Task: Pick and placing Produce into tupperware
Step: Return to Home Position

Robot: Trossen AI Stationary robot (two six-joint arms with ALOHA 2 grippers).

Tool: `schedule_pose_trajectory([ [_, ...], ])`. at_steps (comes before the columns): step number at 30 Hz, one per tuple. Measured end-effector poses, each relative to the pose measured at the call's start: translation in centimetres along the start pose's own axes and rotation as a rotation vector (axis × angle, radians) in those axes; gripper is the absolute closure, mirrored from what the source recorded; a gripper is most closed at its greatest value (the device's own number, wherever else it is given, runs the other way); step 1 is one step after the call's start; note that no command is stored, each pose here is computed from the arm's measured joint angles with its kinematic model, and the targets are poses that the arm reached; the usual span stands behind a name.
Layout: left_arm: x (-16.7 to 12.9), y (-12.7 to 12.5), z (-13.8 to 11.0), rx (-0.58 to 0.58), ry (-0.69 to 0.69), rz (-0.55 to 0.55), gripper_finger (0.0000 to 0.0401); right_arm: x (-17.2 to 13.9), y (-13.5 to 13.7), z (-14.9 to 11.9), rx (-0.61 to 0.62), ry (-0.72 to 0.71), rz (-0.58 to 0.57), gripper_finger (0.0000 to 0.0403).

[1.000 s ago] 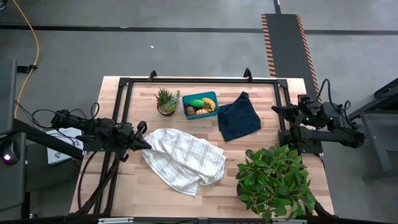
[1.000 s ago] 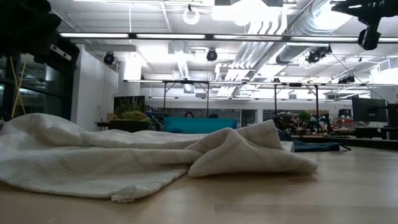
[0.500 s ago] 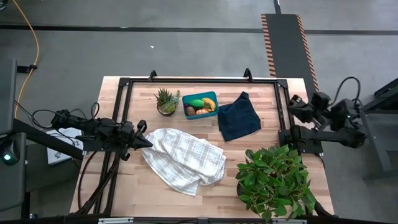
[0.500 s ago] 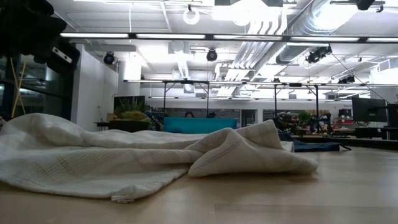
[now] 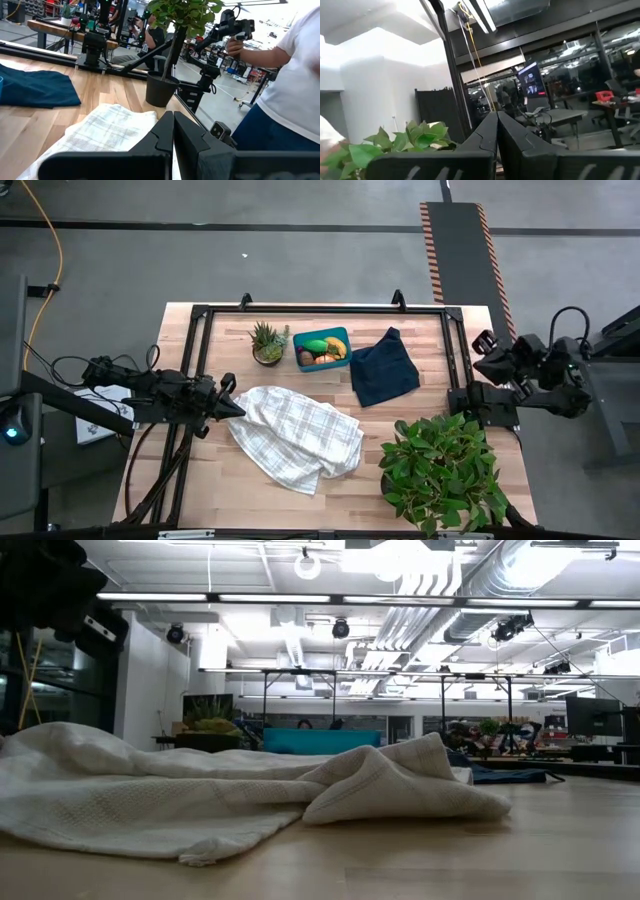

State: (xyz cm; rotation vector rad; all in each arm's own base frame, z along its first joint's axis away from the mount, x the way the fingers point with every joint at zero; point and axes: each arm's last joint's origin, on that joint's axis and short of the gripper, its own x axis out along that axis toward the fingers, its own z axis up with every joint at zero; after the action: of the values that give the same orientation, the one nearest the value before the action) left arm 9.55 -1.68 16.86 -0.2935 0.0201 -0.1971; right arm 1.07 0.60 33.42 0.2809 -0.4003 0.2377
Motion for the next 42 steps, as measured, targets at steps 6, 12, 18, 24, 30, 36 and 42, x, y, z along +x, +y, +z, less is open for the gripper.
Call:
schedule_pose_trajectory([
  [6, 0.0, 0.0, 0.0, 0.000, 0.000, 0.000, 0.0400, 0.0, 0.0, -0.1, -0.039, 0.006, -0.002, 0.0403],
  [12, 0.0, 0.0, 0.0, 0.000, 0.000, 0.000, 0.0400, 0.0, -0.2, 0.0, -0.102, -0.016, -0.069, 0.0403],
  [18, 0.0, 0.0, 0.0, 0.000, 0.000, 0.000, 0.0400, 0.0, -0.2, 0.3, -0.136, -0.061, -0.087, 0.0403],
  [24, 0.0, 0.0, 0.0, 0.000, 0.000, 0.000, 0.0400, 1.3, -1.5, -2.5, -0.136, -0.166, -0.018, 0.0403],
  [30, 0.0, 0.0, 0.0, 0.000, 0.000, 0.000, 0.0400, 1.7, -3.1, -6.7, -0.120, -0.240, 0.005, 0.0403],
  [36, 0.0, 0.0, 0.0, 0.000, 0.000, 0.000, 0.0400, 1.3, -4.2, -9.8, -0.125, -0.297, 0.023, 0.0403],
  [42, 0.0, 0.0, 0.0, 0.000, 0.001, 0.000, 0.0400, 1.3, -4.8, -11.6, -0.138, -0.238, 0.006, 0.0403],
])
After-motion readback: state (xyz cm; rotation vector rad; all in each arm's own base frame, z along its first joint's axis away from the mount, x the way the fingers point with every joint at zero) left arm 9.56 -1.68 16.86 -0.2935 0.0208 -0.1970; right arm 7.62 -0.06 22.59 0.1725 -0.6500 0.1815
